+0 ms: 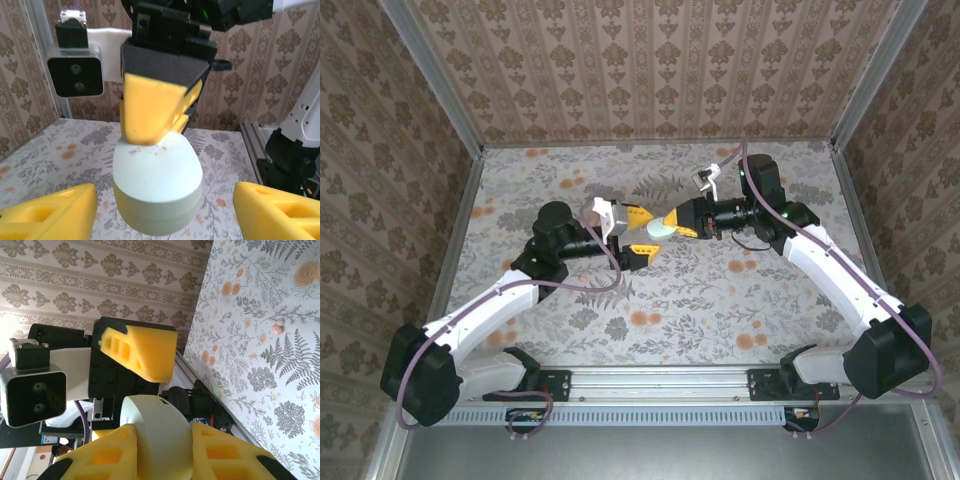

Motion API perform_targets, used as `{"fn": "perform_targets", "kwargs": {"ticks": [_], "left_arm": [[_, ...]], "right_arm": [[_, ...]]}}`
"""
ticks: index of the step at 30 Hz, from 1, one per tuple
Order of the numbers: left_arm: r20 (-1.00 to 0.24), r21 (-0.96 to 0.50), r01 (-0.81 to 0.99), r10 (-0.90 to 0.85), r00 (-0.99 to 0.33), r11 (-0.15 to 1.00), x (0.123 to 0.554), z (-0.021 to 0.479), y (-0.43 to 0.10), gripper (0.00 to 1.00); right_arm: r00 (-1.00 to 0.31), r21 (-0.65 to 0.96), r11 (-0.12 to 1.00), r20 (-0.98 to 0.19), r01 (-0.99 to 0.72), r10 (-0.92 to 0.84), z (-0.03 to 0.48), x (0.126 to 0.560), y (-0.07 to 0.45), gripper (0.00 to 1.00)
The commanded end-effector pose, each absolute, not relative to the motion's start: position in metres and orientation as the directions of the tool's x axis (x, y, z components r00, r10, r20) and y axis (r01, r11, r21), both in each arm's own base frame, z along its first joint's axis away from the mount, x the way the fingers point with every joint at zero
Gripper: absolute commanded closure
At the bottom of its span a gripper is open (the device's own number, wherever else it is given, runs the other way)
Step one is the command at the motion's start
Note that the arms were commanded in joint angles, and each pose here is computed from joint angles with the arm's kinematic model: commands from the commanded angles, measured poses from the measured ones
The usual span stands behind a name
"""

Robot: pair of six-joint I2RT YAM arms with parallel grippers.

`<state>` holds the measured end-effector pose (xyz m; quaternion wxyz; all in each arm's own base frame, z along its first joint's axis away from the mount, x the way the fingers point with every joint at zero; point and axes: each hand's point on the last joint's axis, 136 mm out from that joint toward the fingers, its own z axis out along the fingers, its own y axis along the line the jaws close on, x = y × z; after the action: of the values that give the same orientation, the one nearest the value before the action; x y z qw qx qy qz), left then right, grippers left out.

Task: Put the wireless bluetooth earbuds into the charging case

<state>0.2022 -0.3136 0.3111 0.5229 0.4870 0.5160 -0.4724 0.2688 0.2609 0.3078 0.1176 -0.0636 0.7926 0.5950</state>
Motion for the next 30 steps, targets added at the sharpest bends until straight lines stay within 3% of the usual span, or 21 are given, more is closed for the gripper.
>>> {"fn": "perform_targets", "kwargs": {"ticks": [1,9,30], "left_arm": [[-0.999,0.025,0.997,-0.045,0.028,0.079,0.202,0.323,-0.312,0.31],[-1.0,-0.012,0.999,-0.026,-0.011,0.048,0.201,0.316,-0.317,0.42],[-0.999,-0.042,0.998,-0.002,-0.042,0.044,0.202,0.303,-0.32,0.36]], "right_arm": [[-0.96,0.927,0.262,-0.279,-0.268,0.009,0.313,0.255,0.261,0.85],[-0.961,0.931,0.252,-0.277,-0.264,0.02,0.314,0.257,0.264,0.85],[-0.956,0.928,0.247,-0.292,-0.278,0.02,0.322,0.255,0.265,0.85]]}}
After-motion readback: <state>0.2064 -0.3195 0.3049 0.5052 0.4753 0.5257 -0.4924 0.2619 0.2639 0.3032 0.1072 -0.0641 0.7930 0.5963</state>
